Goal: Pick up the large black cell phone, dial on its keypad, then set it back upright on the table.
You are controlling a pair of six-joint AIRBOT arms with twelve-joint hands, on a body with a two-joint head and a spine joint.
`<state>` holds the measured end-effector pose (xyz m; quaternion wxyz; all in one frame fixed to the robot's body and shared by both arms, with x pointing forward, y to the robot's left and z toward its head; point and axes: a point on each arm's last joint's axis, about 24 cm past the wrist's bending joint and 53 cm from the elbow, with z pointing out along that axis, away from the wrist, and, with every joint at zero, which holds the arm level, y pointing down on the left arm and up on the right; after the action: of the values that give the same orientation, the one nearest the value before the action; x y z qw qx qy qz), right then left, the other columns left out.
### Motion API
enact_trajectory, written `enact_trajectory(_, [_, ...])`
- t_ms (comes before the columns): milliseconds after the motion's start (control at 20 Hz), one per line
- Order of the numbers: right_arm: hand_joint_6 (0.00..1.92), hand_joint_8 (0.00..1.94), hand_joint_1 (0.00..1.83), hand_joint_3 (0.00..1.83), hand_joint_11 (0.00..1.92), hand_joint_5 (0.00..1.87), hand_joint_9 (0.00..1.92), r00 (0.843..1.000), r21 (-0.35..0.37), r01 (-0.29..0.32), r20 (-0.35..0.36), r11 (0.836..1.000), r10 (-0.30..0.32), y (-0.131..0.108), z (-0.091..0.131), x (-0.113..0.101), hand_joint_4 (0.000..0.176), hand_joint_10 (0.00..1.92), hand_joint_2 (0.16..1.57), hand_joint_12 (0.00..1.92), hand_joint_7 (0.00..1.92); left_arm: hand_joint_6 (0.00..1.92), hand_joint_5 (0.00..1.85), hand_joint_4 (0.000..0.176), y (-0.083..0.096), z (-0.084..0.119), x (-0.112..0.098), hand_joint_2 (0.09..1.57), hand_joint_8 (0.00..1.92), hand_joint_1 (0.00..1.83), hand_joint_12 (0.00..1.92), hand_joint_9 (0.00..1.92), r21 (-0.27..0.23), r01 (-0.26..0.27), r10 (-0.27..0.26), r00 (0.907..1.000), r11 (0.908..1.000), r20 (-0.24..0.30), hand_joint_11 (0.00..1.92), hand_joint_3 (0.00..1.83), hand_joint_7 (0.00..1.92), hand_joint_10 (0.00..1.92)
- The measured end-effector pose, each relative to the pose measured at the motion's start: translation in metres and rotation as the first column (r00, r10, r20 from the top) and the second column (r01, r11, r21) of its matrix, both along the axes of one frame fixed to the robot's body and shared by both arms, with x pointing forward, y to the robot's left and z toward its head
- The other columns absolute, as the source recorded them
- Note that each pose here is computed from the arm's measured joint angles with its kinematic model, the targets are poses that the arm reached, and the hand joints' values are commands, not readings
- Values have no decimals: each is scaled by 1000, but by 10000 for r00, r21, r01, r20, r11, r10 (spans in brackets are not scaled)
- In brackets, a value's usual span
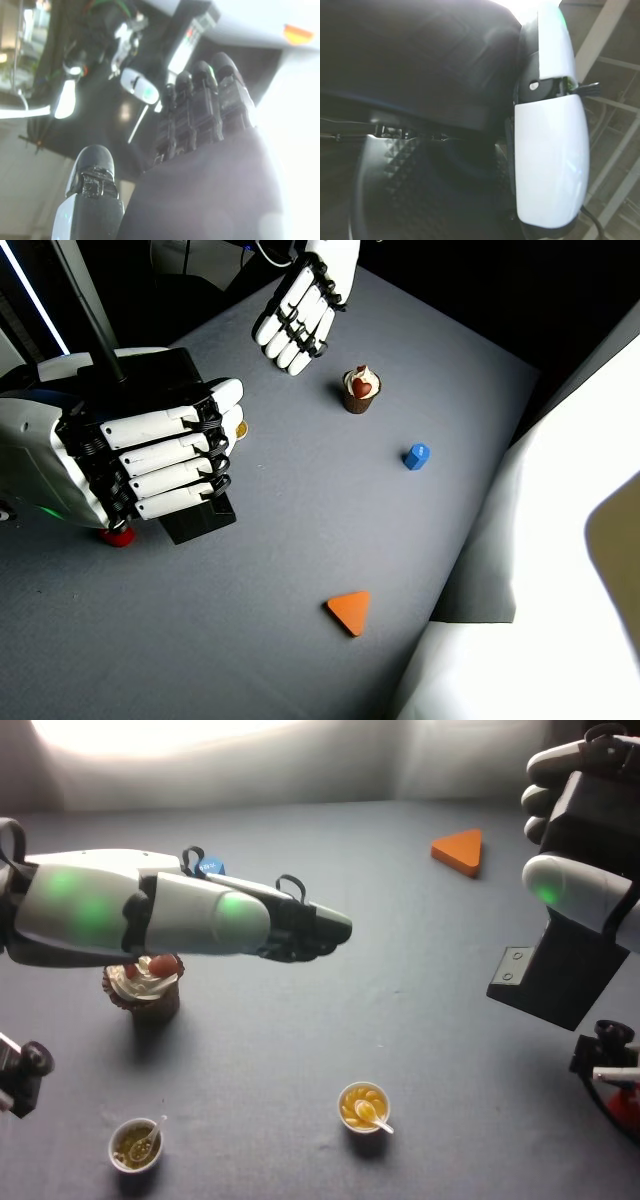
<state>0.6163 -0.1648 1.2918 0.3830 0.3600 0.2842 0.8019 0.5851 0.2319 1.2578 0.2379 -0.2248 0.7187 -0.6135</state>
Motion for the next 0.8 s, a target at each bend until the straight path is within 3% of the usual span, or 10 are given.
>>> enact_trajectory(150, [974,870,1491,0,757,896,965,9998,-23,9,-201,10000,-9,0,-7,1,0,1079,1113,1630,976,1,204,0,2,-6,-4,1247,0,24,415,149,-14,-203,202,9987,9998,-466,0,1,207,0])
enact_trajectory(300, [940,952,1489,0,724,905,926,9997,-94,-19,-244,10000,16,0,-10,0,0,1149,1123,1655,943,5,198,0,-2,-15,-9,1255,5,14,378,134,228,-82,97,9976,9997,-681,0,1,194,2])
enact_trajectory(550, [1000,862,1491,0,755,867,966,9985,-143,148,-529,9998,-156,-5,-21,3,0,1082,1116,1633,983,1,207,0,2,-17,-7,1256,0,6,369,138,277,-149,169,9971,9995,-742,0,1,199,2])
enact_trajectory(800, [1014,914,1490,0,755,874,949,9977,-201,132,-663,9997,-145,-4,-27,3,0,1087,1120,1638,954,5,228,0,13,-17,-2,1259,3,36,409,148,369,-422,449,9962,9984,-752,0,0,207,4])
